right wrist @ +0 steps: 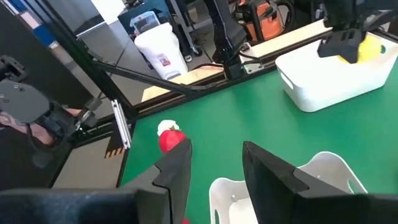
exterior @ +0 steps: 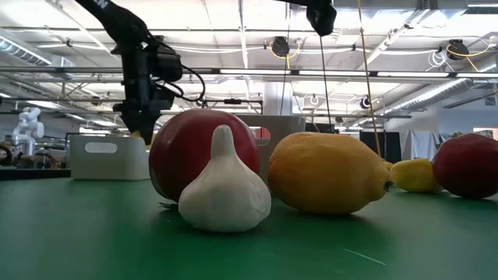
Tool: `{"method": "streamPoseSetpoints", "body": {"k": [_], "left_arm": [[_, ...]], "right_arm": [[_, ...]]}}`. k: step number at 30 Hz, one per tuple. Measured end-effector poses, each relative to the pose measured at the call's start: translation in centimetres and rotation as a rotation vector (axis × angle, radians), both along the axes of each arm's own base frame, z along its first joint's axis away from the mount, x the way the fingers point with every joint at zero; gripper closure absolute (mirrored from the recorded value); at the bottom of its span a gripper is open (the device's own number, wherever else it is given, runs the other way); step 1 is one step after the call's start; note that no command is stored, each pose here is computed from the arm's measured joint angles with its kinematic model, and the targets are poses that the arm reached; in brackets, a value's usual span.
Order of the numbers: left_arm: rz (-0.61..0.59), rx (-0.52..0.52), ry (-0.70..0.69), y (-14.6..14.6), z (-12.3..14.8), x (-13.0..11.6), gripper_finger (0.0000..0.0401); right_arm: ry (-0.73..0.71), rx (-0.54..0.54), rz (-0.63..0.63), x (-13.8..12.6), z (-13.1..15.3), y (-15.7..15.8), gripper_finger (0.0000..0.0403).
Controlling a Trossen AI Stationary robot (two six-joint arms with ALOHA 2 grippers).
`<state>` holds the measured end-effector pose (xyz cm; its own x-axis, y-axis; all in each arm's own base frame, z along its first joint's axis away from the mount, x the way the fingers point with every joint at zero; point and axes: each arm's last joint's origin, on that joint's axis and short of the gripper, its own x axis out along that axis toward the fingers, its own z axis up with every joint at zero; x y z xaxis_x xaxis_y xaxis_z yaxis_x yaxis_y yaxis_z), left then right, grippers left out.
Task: Sort produce into baskets
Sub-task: Put the lemon into the white bin
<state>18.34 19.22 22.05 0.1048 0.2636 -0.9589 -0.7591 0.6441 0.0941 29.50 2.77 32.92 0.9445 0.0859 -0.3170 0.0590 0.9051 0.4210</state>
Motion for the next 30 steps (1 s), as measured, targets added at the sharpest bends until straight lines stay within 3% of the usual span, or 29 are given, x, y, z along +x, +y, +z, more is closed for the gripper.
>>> {"method": "streamPoseSetpoints", "body": {"k": [6,15,22,30], "left_arm": [[-0.011,-0.019,-0.021,0.0,-0.1,0.1,0.0176],[-0.03,-0.019,-0.013,0.0,-0.1,0.1,0.0093],[-0.031,-0.024,-0.04,-0.3,0.9,0.6,0.0086],[-0.16,0.001,-0.153,-2.7,3.6,2.6,0.0086]], "right_arm": [[0.004,0.026,-0.004,0.0,0.0,0.2,0.0268],[0.003,0.024,-0.004,0.0,0.0,0.2,0.0268],[0.003,0.024,-0.003,0.0,0.0,0.2,0.0268],[0.003,0.023,-0.003,0.0,0.0,0.2,0.0268]]}}
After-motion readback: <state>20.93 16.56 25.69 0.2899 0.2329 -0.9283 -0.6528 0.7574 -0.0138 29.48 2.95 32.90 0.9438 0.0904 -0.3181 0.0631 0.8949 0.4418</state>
